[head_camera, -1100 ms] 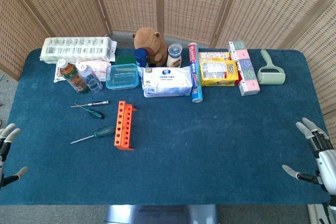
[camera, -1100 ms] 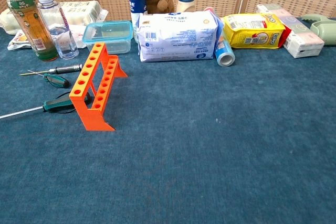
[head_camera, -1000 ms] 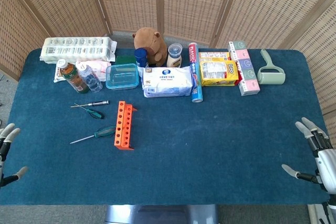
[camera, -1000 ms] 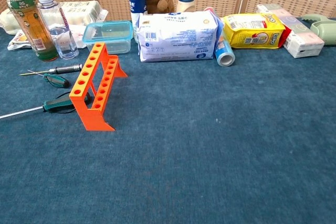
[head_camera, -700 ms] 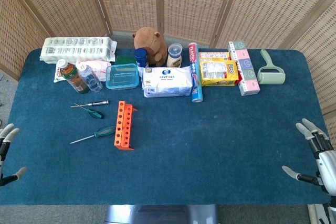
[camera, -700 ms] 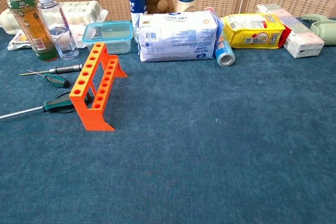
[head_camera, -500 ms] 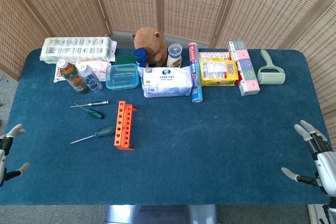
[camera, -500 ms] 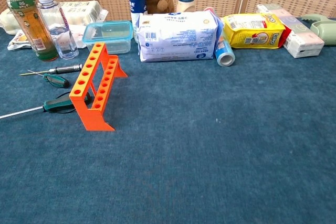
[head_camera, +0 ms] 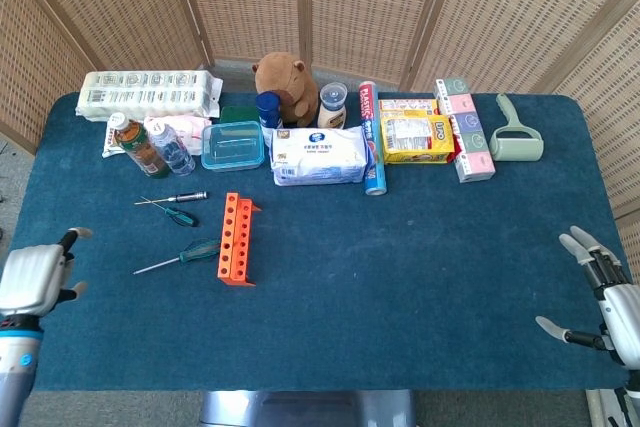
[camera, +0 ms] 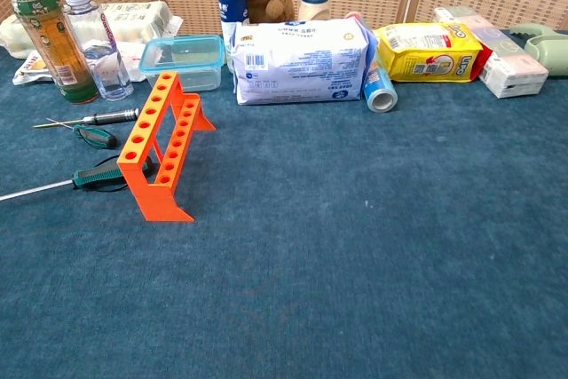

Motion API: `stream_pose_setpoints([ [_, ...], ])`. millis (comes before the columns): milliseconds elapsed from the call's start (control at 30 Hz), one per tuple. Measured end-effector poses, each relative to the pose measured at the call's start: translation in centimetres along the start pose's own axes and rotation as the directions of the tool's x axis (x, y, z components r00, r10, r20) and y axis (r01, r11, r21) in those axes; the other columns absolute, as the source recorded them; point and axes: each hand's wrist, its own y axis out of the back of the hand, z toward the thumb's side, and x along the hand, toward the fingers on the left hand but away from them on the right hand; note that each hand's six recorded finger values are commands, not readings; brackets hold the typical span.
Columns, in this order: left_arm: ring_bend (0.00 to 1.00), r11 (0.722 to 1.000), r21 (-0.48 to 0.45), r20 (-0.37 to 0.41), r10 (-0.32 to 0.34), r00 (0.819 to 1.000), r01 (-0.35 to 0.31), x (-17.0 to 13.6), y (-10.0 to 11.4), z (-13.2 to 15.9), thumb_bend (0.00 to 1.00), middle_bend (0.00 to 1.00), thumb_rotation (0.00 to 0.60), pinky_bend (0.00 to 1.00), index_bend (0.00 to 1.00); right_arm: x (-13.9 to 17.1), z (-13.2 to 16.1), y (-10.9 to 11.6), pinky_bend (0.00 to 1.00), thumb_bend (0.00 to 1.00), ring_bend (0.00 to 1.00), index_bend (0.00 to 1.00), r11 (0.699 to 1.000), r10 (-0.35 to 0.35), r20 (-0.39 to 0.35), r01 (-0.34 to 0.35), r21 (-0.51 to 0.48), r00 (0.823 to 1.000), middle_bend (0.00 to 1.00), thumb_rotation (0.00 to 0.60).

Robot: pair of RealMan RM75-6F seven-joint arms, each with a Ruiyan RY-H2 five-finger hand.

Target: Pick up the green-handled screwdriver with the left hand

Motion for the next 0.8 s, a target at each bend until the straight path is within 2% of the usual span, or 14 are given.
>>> stream_pose_setpoints([
  [233, 0.89, 0.995, 0.039, -0.023, -0.094, 0.995, 0.095, 2.8, -1.5, 3.9, 0.06, 0.87, 0.600, 0.93, 0.32, 0.1, -0.1, 0.3, 0.00, 0.00, 0.00, 0.00, 1.000, -0.003, -0.001, 0.003, -0.008, 1.000, 0.00, 0.600],
  [500, 0.89, 0.986, -0.036, 0.004, -0.166, 0.986, 0.166, 5.0, -4.5, 9.4, 0.09, 0.87, 0.600, 0.93, 0.32, 0.1, -0.2, 0.2, 0.00, 0.00, 0.00, 0.00, 1.000, 0.003, -0.003, -0.003, -0.010, 1.000, 0.00, 0.600],
  [667, 0.89, 0.981, -0.081, 0.008, -0.177, 0.984, 0.177, 5.6, -5.5, 10.2, 0.09, 0.87, 0.600, 0.93, 0.32, 0.0, -0.3, 0.3, 0.00, 0.00, 0.00, 0.00, 1.000, 0.004, -0.002, -0.004, -0.014, 1.000, 0.00, 0.600],
  [800, 0.89, 0.973, -0.152, 0.008, -0.176, 0.984, 0.175, 6.3, -6.3, 10.1, 0.09, 0.87, 0.600, 0.93, 0.32, 0.0, -0.2, 0.3, 0.00, 0.00, 0.00, 0.00, 1.000, 0.006, -0.004, -0.006, -0.013, 1.000, 0.00, 0.600],
])
